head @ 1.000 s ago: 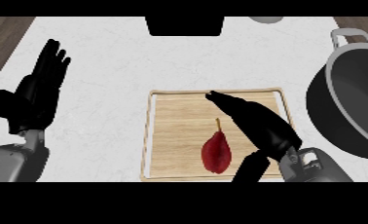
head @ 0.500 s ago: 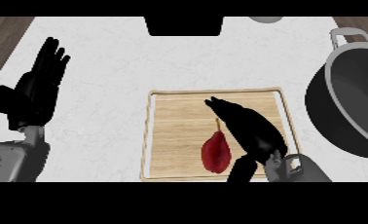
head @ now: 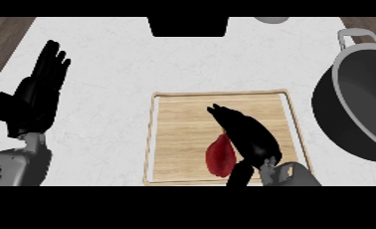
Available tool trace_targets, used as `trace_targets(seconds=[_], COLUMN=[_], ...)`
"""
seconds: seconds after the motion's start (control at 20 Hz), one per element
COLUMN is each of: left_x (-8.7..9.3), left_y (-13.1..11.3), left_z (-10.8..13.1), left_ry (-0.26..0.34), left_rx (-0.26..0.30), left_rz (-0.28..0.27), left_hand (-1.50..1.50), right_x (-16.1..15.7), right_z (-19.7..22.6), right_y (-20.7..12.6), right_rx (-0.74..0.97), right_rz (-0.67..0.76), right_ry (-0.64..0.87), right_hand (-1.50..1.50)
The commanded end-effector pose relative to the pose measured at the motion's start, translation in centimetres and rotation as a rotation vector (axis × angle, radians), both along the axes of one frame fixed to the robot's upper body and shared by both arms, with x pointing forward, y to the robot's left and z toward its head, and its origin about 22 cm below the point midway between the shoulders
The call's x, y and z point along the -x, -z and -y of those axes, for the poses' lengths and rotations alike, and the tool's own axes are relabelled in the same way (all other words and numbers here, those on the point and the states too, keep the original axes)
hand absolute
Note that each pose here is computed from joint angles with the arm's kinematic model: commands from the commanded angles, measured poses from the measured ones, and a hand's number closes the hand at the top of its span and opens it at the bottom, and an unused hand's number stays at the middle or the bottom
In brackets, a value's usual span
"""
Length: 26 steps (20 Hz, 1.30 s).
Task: Pick the pear from the tray and place it in the pot
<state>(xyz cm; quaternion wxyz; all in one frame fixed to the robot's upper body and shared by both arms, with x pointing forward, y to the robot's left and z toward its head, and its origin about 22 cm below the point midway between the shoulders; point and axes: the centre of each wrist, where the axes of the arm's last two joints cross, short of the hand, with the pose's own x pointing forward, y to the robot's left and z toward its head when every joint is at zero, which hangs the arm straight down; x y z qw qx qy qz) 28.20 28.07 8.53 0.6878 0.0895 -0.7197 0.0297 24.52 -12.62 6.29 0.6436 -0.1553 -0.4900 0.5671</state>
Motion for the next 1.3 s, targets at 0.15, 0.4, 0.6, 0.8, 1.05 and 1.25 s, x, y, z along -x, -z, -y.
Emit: trace_targets(seconds=[0.15, 0.4, 0.6, 0.8, 1.05, 1.25], left_x=[-1.0, 1.1, 0.2, 0.8, 0.0, -0.1], left_y=[1.8, 1.3, -0.1, -0.4, 0.2, -1.1], left_z=[-0.4, 1.2, 1.2, -0.4, -1.1, -1.4], left_ry=[0.002, -0.003, -0.003, 0.007, -0.015, -0.024], left_rx=[0.008, -0.004, 0.012, 0.008, -0.001, 0.0], left_rz=[-0.02, 0.002, -0.004, -0.002, 0.003, -0.005], left_hand=[0.0, 0.0, 0.0, 0.0, 0.0, 0.0], right_x=[-1.1, -1.4, -2.0, 0.3, 0.9, 6.4], right_z=[1.8, 0.4, -0.2, -1.1, -1.4, -3.2], right_y=[2.6, 3.3, 4.4, 4.2, 4.6, 3.6], right_rx=[0.046, 0.047, 0.074, 0.041, 0.037, 0.027], right_rz=[-0.036, 0.017, 0.059, 0.052, 0.09, 0.094], right_ry=[0.024, -0.078, -0.145, -0.134, -0.159, -0.051], right_hand=[-1.5, 1.5, 1.5, 1.5, 1.5, 1.5])
